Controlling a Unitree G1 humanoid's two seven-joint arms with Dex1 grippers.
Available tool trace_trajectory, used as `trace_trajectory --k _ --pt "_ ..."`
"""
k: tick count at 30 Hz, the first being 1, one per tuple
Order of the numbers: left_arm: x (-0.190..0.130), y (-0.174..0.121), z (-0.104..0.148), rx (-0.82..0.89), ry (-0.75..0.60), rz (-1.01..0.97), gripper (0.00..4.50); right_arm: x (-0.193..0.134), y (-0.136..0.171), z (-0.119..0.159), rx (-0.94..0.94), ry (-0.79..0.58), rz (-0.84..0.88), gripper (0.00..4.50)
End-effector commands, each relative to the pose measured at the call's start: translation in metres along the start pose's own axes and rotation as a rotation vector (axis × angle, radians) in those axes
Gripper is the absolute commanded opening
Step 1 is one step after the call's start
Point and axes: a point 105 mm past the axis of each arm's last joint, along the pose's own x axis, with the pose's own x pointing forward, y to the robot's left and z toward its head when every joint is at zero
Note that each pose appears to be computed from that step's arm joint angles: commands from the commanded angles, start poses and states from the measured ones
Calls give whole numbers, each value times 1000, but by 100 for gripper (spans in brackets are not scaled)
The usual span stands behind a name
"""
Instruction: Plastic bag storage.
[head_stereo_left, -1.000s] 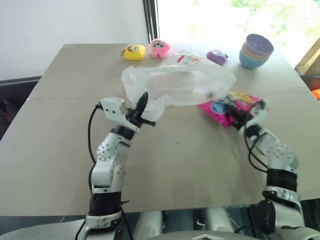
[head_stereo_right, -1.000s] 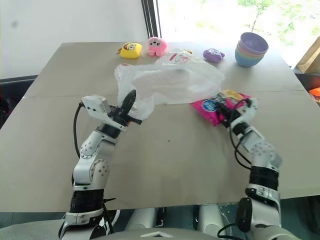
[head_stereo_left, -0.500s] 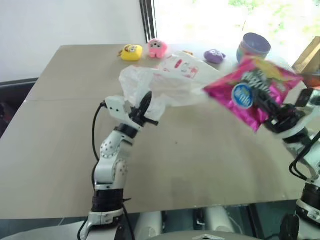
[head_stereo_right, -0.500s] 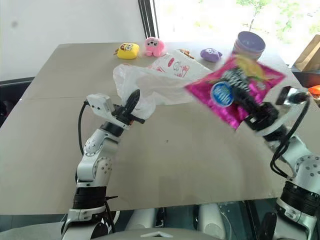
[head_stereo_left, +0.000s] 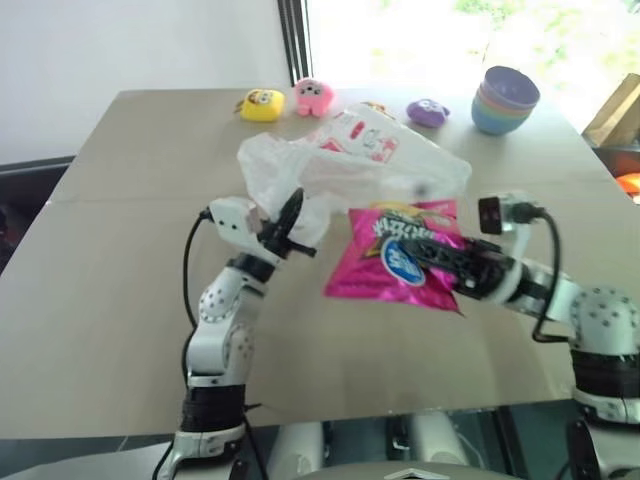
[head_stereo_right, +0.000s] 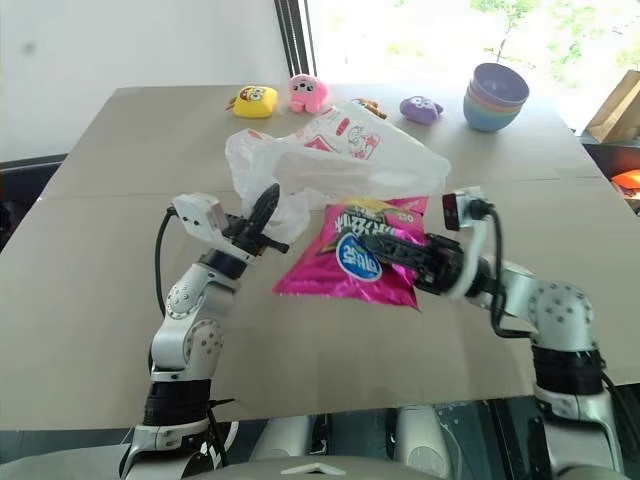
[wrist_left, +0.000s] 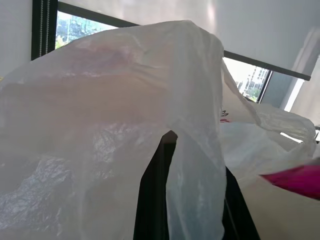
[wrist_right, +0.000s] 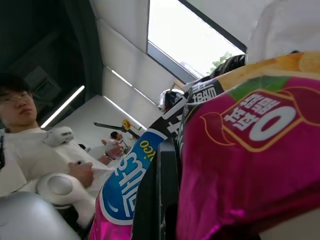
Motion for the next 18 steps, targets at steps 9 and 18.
trace_trajectory --k 9,18 --pt "1 -13 18 23 -50 -49 0 52 -107 49 -475 -128 -401 4" --pt "5 -26 10 -1 -32 -87 0 123 -102 91 -661 -308 -622 220"
